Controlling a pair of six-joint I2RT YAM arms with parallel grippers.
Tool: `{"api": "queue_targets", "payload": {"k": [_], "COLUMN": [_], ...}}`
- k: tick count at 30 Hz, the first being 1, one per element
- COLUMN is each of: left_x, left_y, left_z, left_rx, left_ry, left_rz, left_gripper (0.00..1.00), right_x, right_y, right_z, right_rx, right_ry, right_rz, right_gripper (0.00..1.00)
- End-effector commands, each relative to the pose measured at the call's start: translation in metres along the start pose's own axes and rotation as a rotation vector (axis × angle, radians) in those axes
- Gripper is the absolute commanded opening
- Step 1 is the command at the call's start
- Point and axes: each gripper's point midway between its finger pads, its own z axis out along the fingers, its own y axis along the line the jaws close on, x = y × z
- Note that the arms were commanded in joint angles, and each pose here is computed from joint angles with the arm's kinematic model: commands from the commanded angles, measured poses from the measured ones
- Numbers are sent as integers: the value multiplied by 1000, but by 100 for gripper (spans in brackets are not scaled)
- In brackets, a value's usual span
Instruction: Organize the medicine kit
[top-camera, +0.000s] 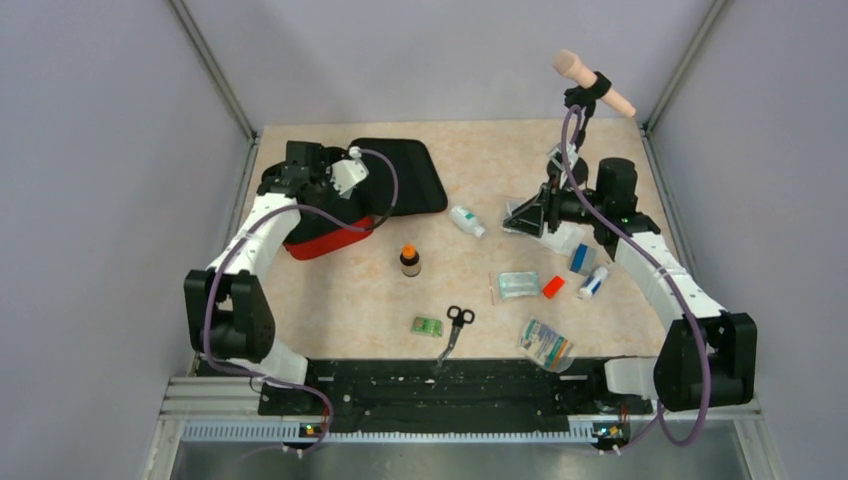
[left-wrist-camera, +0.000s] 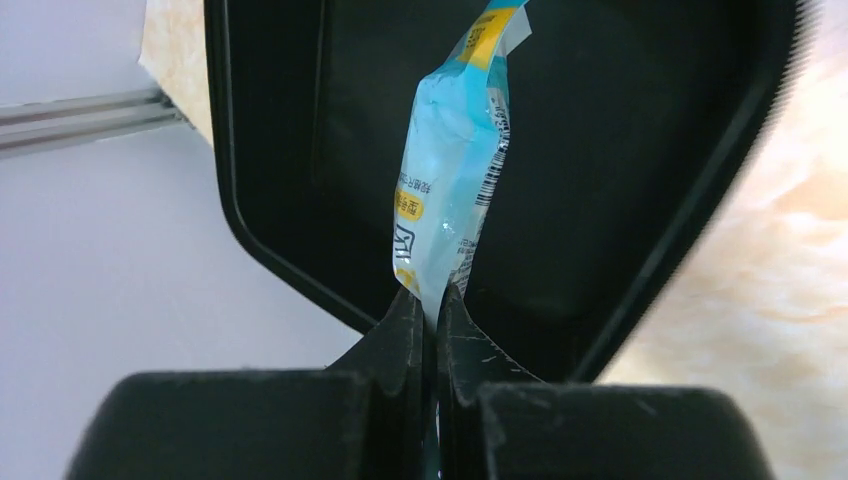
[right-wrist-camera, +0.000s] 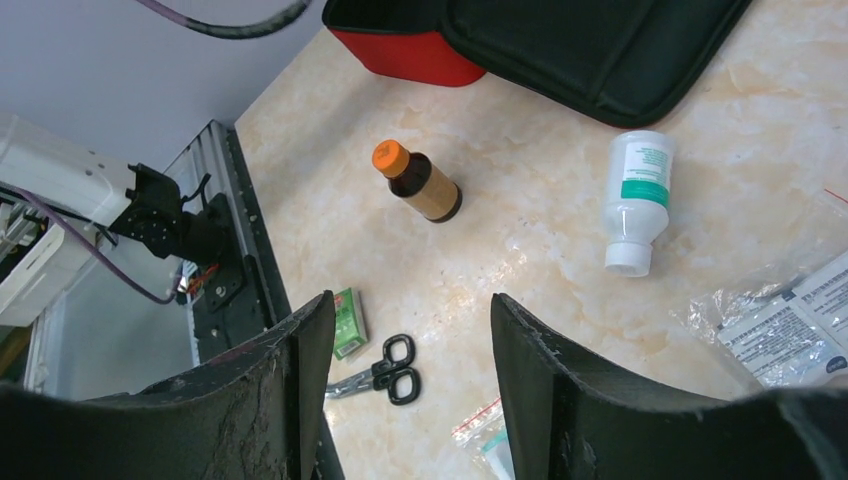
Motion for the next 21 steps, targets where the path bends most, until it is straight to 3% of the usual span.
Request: {"api": "queue_targets", "payload": {"k": [1, 7, 14, 21], "left_x": [11, 29, 22, 16], "left_y": [59, 98, 116, 104], "left_z": [22, 72, 118, 143], "left_rx": [-197, -200, -282, -245], "left_ry": [33, 16, -167, -235], "left_rz": [225, 214, 275, 274], "left_gripper": [0, 0, 0, 0], "right_x": [-6, -6, -5, 1], "right_y": [8, 5, 1, -4], "right_z": [-1, 0, 2, 4], "right_rx": [-20, -17, -11, -1], "right_ry": [-26, -24, -13, 2], "right_rz": [-53, -45, -29, -19], "right_gripper": [58, 58, 58, 58]}}
